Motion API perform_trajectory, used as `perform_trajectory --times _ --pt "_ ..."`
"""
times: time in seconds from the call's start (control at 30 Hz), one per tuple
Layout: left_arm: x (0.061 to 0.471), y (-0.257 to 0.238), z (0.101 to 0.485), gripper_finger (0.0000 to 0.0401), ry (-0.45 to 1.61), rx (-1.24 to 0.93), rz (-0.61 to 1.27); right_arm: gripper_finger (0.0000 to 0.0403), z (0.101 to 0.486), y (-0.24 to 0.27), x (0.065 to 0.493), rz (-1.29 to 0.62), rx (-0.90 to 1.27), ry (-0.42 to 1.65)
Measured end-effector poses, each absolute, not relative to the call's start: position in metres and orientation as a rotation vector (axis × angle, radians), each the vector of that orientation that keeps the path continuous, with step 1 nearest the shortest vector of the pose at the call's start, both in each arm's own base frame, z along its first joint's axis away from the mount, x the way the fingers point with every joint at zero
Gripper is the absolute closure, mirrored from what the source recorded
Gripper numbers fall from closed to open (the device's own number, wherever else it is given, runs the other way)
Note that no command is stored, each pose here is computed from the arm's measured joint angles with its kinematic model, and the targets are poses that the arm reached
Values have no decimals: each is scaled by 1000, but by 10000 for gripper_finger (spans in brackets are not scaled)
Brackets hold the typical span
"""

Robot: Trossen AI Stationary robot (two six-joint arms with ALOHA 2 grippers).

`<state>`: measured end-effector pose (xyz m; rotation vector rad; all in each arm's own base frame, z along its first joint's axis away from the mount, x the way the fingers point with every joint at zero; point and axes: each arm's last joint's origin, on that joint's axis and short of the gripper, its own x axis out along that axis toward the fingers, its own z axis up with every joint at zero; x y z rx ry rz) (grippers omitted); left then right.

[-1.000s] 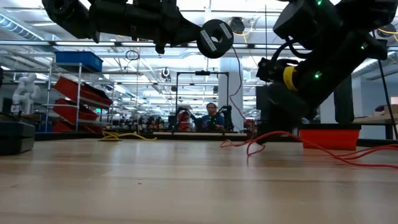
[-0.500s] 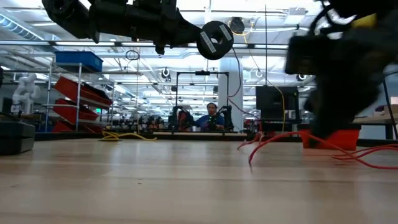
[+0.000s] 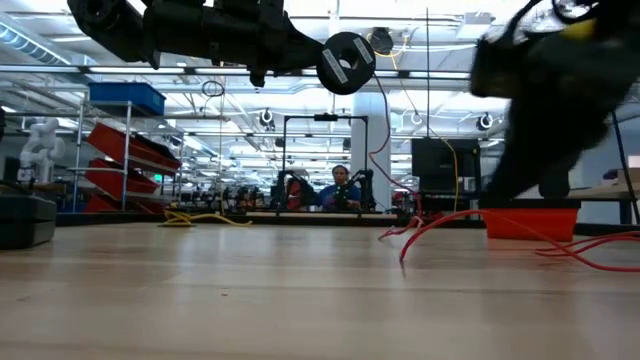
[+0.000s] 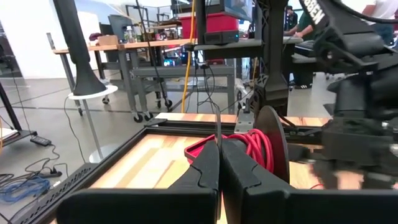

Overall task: Coil cords
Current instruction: Coil the red wire onto the black spool

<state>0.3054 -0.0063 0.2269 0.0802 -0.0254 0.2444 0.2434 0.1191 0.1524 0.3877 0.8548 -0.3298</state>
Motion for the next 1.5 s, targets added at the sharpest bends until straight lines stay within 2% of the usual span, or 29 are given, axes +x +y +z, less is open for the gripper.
perform_trajectory --times 0.23,0.4,0.77,0.97,1.27,1.37,1.5 --pt "305 -6 227 401 -24 80 244 210 153 90 263 -353 455 814" --pt "305 -6 227 401 -24 81 244 184 153 79 268 -377 491 784" --pt "305 -6 227 401 -24 81 244 198 121 63 249 -385 659 640" --pt "305 -6 227 401 -24 80 244 196 122 64 251 -354 673 591" --pt "305 -6 227 401 -24 80 243 210 95 66 267 -351 694 563" --pt "305 -6 227 401 -23 81 244 232 92 64 270 -353 682 540" --pt "305 -6 226 401 -13 82 243 293 95 64 270 -319 645 553"
